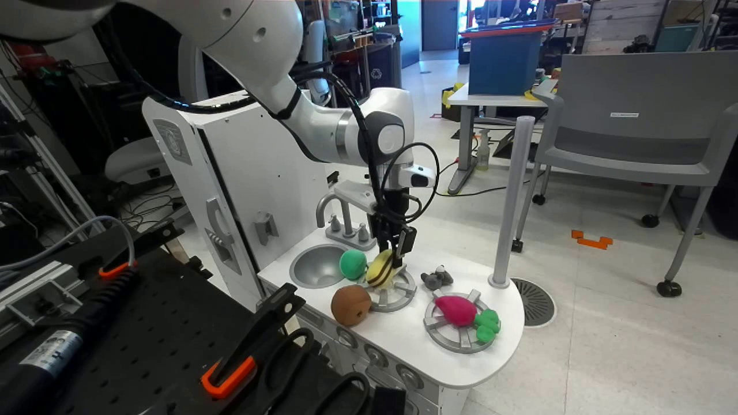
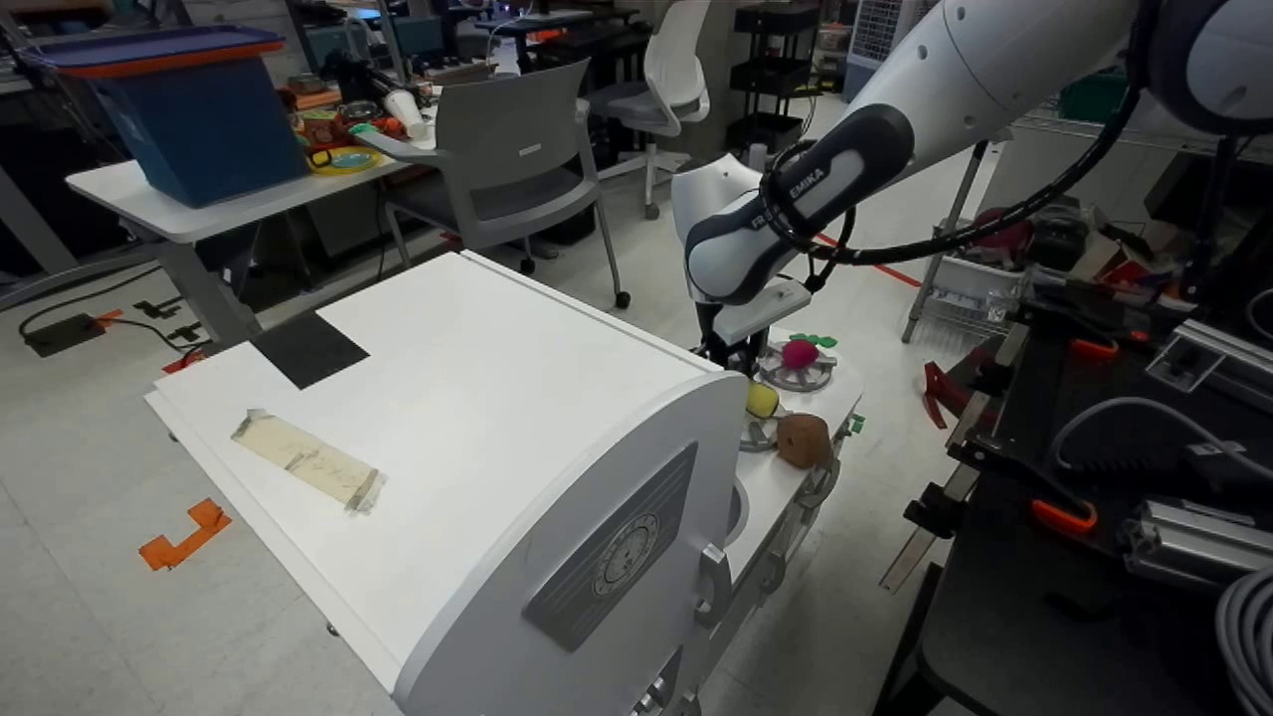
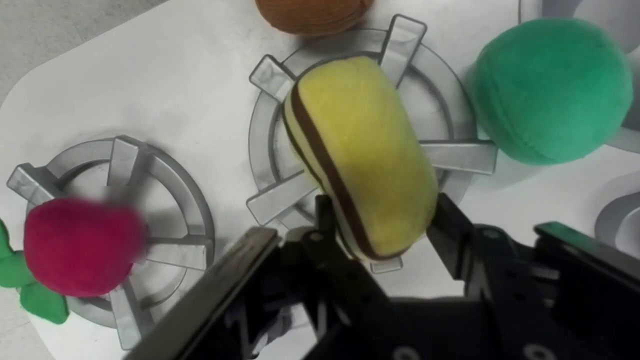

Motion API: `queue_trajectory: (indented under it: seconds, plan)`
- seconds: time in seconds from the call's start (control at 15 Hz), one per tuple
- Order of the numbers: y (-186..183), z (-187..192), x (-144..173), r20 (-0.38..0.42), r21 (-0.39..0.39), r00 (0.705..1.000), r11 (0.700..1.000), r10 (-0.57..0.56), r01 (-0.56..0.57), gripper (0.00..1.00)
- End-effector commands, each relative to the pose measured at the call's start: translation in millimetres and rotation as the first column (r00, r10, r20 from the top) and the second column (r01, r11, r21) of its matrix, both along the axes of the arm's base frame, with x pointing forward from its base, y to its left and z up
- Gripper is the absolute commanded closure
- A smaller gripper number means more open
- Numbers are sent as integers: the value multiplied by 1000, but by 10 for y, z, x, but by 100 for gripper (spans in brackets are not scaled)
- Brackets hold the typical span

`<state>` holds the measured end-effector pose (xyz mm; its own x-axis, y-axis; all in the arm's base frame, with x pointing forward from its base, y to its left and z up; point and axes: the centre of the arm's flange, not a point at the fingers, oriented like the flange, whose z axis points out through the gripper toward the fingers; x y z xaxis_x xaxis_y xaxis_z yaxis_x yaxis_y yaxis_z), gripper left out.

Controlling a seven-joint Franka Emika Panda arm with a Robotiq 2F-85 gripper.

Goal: Move the yellow plush toy to the left

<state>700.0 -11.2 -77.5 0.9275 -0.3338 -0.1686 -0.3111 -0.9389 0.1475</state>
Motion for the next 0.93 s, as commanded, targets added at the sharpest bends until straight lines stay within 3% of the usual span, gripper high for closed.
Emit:
queue_trajectory:
  seconds: [0.0, 0.13, 0.2, 0.33, 0.53, 0.6, 0.87]
  plan:
    - [-31, -35, 156, -2, -6, 1000, 1000, -13, 13, 17]
    - [-59, 9, 154, -1, -15, 1000, 1000, -13, 13, 3]
    - [-73, 61, 142, 0, -15, 1000, 1000, -11, 11, 0]
    - [-89, 227, 71, -13, -26, 1000, 1000, -3, 3, 0]
    - [-140, 762, -145, 12, -46, 999, 998, 52, -51, 0]
    - [-108, 294, 117, 24, -26, 1000, 1000, 17, -16, 0]
    - [-156, 606, 138, 23, -34, 999, 999, 33, -32, 0]
